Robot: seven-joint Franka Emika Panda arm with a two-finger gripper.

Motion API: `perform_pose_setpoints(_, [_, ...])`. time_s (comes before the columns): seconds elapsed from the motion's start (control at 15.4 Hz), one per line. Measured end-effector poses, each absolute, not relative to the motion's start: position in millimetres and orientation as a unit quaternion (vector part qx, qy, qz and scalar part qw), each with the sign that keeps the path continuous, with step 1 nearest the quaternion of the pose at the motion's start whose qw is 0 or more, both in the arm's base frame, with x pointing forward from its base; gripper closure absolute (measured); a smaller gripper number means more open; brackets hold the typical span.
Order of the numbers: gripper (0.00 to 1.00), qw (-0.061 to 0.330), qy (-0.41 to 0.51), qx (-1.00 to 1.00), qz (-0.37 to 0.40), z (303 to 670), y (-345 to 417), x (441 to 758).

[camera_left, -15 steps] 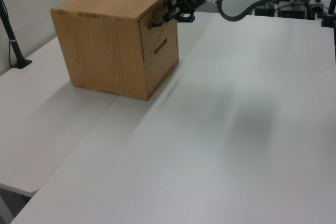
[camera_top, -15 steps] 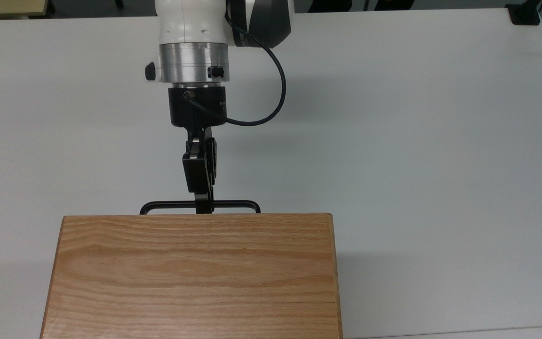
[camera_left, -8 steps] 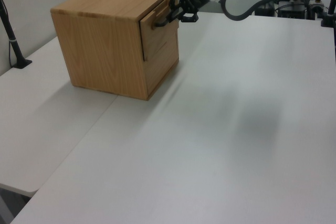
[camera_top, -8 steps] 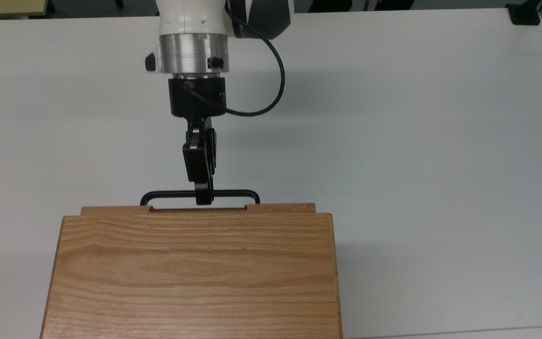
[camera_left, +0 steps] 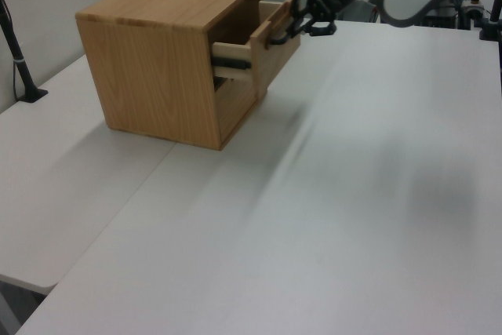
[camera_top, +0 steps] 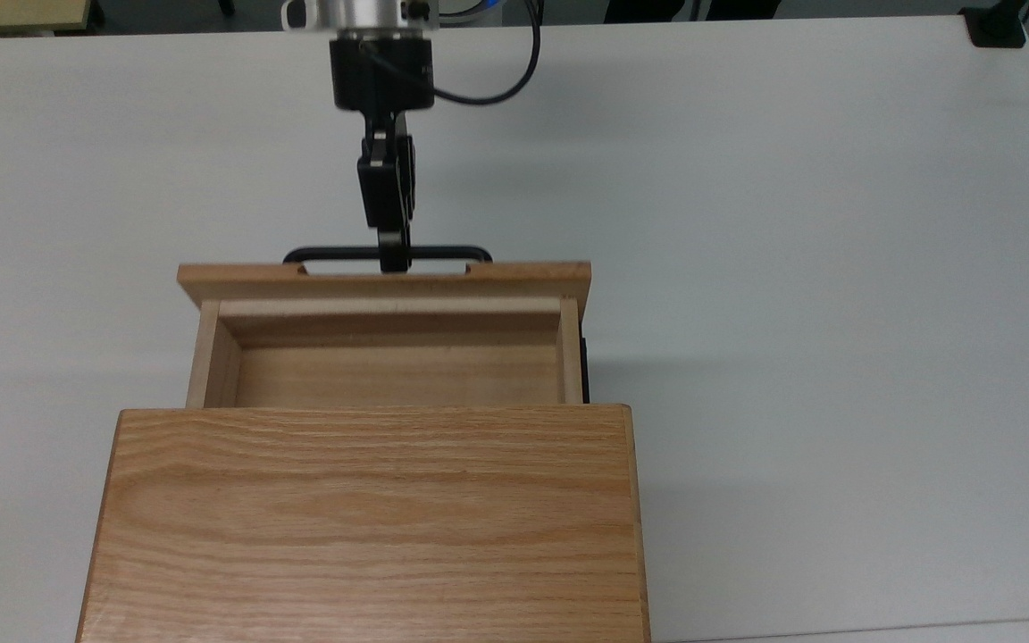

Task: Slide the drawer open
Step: 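Pull the handle outward, sliding the upper drawer out of the cabinet, then open the gripper and lift it up off the handle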

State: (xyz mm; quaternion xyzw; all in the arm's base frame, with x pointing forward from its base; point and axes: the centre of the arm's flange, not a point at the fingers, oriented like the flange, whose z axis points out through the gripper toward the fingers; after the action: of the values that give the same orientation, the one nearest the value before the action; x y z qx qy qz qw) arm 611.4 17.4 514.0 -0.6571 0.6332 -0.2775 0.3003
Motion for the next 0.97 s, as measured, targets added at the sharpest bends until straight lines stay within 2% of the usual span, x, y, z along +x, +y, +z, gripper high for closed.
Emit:
perform_pose_setpoints(0.26, [0.84,0.294,0.636,-0.659,-0.274,514.2,16.1,580.9])
perform_pose_setpoints(0.52, [0.81,0.292,0.639,-0.658,-0.271,514.3,14.0,576.0])
perform_pose_setpoints(0.71, [0.62,0.275,0.652,-0.659,-0.255,515.3,5.0,572.0])
perform_pose_setpoints(0.91, [0.31,0.258,0.662,-0.662,-0.238,527.8,-1.5,564.6])
perform_pose_setpoints(0.97, [0.30,0.249,0.666,-0.666,-0.228,534.0,-2.5,562.5])
